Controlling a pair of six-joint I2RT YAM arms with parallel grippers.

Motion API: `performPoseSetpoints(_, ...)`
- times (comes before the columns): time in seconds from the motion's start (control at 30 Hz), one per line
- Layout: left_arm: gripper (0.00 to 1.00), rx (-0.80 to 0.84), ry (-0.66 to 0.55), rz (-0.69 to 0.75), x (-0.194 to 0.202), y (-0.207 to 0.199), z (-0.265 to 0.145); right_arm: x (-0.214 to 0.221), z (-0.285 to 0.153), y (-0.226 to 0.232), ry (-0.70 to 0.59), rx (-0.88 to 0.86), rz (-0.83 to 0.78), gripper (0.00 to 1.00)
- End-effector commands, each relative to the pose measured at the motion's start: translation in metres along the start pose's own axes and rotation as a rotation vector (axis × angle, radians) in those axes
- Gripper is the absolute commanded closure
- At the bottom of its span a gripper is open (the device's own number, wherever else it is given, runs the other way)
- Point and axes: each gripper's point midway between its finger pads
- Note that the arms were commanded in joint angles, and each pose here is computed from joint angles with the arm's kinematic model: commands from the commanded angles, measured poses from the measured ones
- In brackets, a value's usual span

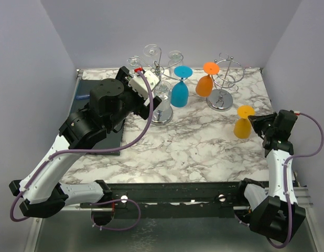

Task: Place the wine glass upside down on the wine glass rack
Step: Pick up the wine glass at the center of the board, then place the wine glass at the wine rack.

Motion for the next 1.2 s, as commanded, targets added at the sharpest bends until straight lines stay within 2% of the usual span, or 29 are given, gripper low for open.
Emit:
performPoseSetpoints(0.0, 0.01, -0.002, -0.007, -0.006, -0.001, 0.004, -0.009, -0.017, -0.006, 0.017, -0.056, -0.045, -0.03, 1.0)
performPoseSetpoints(0.53, 0.01, -0.002, -0.014, 0.001, -0.003, 0.004, -0.008, -0.002, -0.021, 0.105, 0.155, -0.441, 0.081, 1.0)
performPoseSetpoints(0.67, 0.01, 0.0, -0.012, 0.006, -0.002, 0.003, -0.008, 0.002, -0.027, 0.116, 0.202, -0.492, 0.107, 1.0)
performPoseSetpoints(1.17, 0.01, -0.005, -0.023, 0.0, -0.006, 0.006, -0.01, -0.012, -0.028, 0.146, 0.23, -0.591, 0.15, 1.0)
Point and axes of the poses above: each gripper's point midway between its finger pads, its own z axis out along the fingers, its own y axis along the line the jaws close on, x = y × z, and after that the axes turned 1 degree about -z, right-handed
